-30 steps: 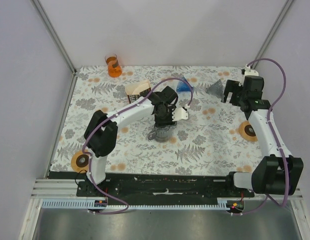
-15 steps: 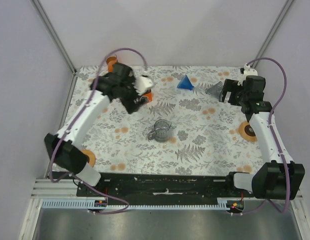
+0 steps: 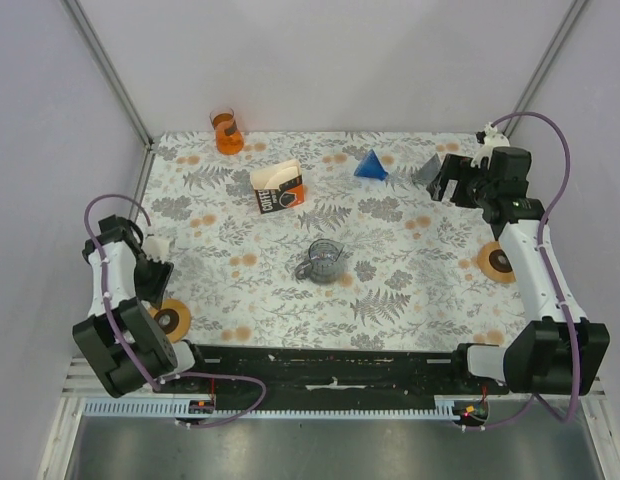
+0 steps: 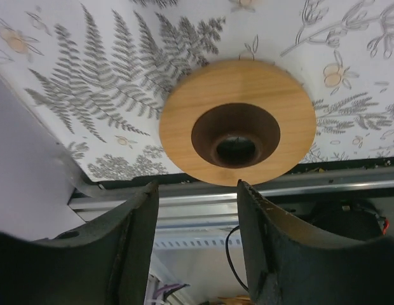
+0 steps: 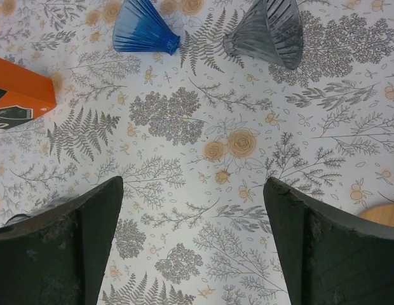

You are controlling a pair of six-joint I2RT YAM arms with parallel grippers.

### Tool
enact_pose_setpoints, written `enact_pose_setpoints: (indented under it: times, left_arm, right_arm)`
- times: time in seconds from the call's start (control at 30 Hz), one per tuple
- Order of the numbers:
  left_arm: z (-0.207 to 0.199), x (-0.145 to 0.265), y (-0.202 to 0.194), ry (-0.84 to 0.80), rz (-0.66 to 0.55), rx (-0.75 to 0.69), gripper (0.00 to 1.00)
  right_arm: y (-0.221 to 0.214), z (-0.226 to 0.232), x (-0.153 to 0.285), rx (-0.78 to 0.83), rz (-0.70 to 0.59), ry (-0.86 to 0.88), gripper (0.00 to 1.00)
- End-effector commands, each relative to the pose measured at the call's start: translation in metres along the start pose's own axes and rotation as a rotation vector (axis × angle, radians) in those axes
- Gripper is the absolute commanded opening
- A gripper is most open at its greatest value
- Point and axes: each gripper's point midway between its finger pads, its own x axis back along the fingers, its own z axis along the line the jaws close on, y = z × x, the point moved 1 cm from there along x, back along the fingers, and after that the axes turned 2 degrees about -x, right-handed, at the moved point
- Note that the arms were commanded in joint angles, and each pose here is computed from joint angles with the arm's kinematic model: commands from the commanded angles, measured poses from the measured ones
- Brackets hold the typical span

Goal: Place the coffee filter in the dripper
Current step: Pick up the dripper holder from the corner of the board.

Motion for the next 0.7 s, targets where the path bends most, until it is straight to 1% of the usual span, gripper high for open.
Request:
enact_pose_setpoints:
  times: [0.0,0.07,0.17,0.37,0.5,0.57,0.67]
  left_arm:
    - [0.009,-0.017,-0.022,0.023,0.035,-0.017,0.56]
    - [0.005,-0.024,-0.030,-0.020,0.035,0.024,0.54]
    - [-0.007,-0.031,-0.028,-0.089,0.002,0.050,0.54]
    - [-0.009,-0.043,-0.018,-0.117,-0.033,0.083,0.53]
    - [-0.005,-0.050,-0.018,-0.091,-0.025,0.116,0.52]
    - [0.000,-0.054,-0.024,-0.044,-0.003,0.113,0.50]
    - [0.000,-0.059,-0.031,-0.022,0.014,0.103,0.48]
  right_arm:
    - [0.021,0.017,0.001,-0.012,-0.035,0.072,0.98]
    - [0.020,0.017,0.001,-0.013,-0.030,0.074,0.98]
    - [0.020,0.017,-0.001,-0.017,-0.027,0.074,0.98]
    - [0.019,0.018,-0.002,-0.019,-0.018,0.083,0.98]
    - [0.018,0.018,-0.003,-0.019,-0.014,0.083,0.98]
    - [0.017,0.019,-0.004,-0.021,-0.009,0.092,0.98]
    - [0.018,0.020,-0.004,-0.019,-0.010,0.098,0.98]
